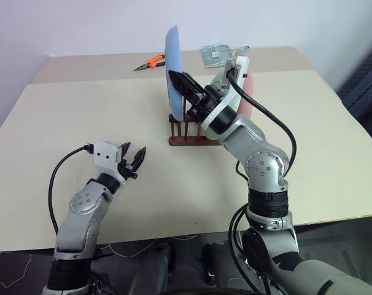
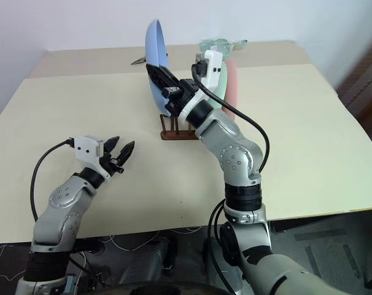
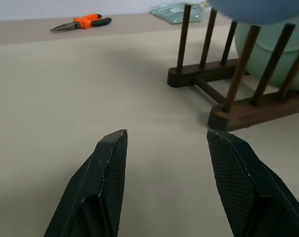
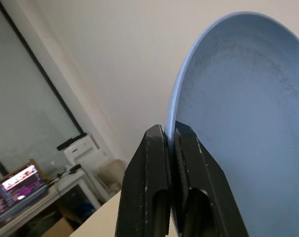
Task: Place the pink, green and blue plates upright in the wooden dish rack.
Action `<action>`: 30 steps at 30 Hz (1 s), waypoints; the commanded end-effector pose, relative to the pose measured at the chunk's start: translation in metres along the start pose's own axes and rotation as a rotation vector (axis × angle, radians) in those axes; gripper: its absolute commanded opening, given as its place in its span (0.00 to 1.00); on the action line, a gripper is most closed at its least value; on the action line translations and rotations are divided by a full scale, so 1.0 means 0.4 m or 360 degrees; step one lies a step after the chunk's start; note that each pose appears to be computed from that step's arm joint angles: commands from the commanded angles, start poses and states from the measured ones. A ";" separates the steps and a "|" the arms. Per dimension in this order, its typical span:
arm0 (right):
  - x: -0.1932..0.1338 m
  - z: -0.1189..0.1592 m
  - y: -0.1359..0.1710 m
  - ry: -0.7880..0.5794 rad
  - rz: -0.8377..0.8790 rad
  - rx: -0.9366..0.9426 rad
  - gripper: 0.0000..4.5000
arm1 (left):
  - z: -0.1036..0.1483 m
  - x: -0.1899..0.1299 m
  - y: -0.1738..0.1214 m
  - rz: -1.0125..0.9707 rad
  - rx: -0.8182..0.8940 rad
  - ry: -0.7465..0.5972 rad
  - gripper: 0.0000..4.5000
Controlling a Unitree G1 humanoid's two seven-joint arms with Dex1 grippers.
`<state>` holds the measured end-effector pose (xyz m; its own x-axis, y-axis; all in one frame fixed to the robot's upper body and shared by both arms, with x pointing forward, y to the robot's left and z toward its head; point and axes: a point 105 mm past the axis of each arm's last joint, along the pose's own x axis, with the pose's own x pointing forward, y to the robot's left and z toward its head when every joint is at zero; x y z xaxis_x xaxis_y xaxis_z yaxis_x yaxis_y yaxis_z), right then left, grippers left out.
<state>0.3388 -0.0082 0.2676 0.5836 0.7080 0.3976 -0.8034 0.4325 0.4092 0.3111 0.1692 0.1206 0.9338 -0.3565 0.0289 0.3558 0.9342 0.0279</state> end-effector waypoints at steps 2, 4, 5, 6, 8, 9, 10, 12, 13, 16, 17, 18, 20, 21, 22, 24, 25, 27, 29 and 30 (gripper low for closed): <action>0.011 0.013 -0.006 -0.0027 -0.0025 0.0128 0.00 | 0.023 0.000 -0.035 -0.0100 0.0039 -0.0042 0.58; 0.017 0.017 -0.022 -0.0032 -0.0071 0.0174 0.00 | 0.023 0.001 -0.038 -0.0108 0.0036 -0.0041 0.58; 0.019 0.018 -0.026 -0.0029 -0.0081 0.0179 0.00 | 0.022 0.001 -0.039 -0.0112 0.0037 -0.0039 0.58; 0.021 0.018 -0.028 -0.0024 -0.0087 0.0173 0.07 | 0.022 0.002 -0.041 -0.0117 0.0041 -0.0038 0.59; 0.023 0.018 -0.031 -0.0014 -0.0096 0.0155 0.21 | 0.022 0.002 -0.042 -0.0122 0.0041 -0.0037 0.59; 0.024 0.017 -0.032 -0.0008 -0.0101 0.0140 0.32 | 0.022 0.003 -0.043 -0.0124 0.0041 -0.0037 0.59; 0.025 0.018 -0.032 -0.0004 -0.0105 0.0115 0.43 | 0.021 0.003 -0.044 -0.0125 0.0039 -0.0036 0.59; 0.028 0.019 -0.030 0.0006 -0.0104 0.0019 0.68 | 0.019 0.003 -0.045 -0.0129 0.0036 -0.0032 0.59; 0.030 0.022 -0.027 0.0014 -0.0097 -0.0070 0.77 | 0.018 0.002 -0.046 -0.0131 0.0035 -0.0028 0.59; 0.035 0.041 -0.017 0.0020 -0.0061 -0.0349 0.77 | 0.016 0.002 -0.049 -0.0137 0.0031 -0.0023 0.59; 0.037 0.049 -0.017 0.0024 -0.0057 -0.0449 0.77 | 0.016 0.002 -0.050 -0.0139 0.0030 -0.0022 0.59; 0.039 0.055 -0.017 0.0029 -0.0055 -0.0540 0.77 | 0.015 0.002 -0.050 -0.0140 0.0029 -0.0021 0.59; 0.042 0.075 -0.017 0.0029 -0.0052 -0.0722 0.77 | 0.015 0.004 -0.054 -0.0150 0.0026 -0.0019 0.59; 0.043 0.080 -0.017 0.0026 -0.0051 -0.0773 0.77 | 0.015 0.004 -0.056 -0.0153 0.0025 -0.0019 0.59; 0.043 0.085 -0.018 0.0024 -0.0048 -0.0811 0.77 | 0.015 0.005 -0.057 -0.0156 0.0024 -0.0019 0.59; 0.038 0.099 -0.016 0.0035 -0.0024 -0.0891 0.77 | 0.014 0.005 -0.059 -0.0162 0.0021 -0.0018 0.59; 0.035 0.108 -0.015 0.0038 -0.0016 -0.0912 0.77 | 0.013 0.006 -0.060 -0.0165 0.0019 -0.0016 0.59; 0.025 0.124 -0.019 0.0038 -0.0022 -0.1017 0.77 | 0.011 0.007 -0.063 -0.0175 0.0020 -0.0011 0.59; 0.006 0.147 -0.031 0.0034 -0.0045 -0.1159 0.77 | 0.009 0.009 -0.067 -0.0186 0.0026 -0.0006 0.59; -0.004 0.159 -0.037 0.0032 -0.0053 -0.1199 0.77 | 0.009 0.010 -0.068 -0.0190 0.0029 -0.0005 0.59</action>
<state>0.3682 -0.0435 0.2882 0.6499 0.6988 0.2988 -0.6843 0.7091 -0.1700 0.3059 0.1461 0.1128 0.8927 -0.4506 -0.0054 0.4506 0.8923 0.0269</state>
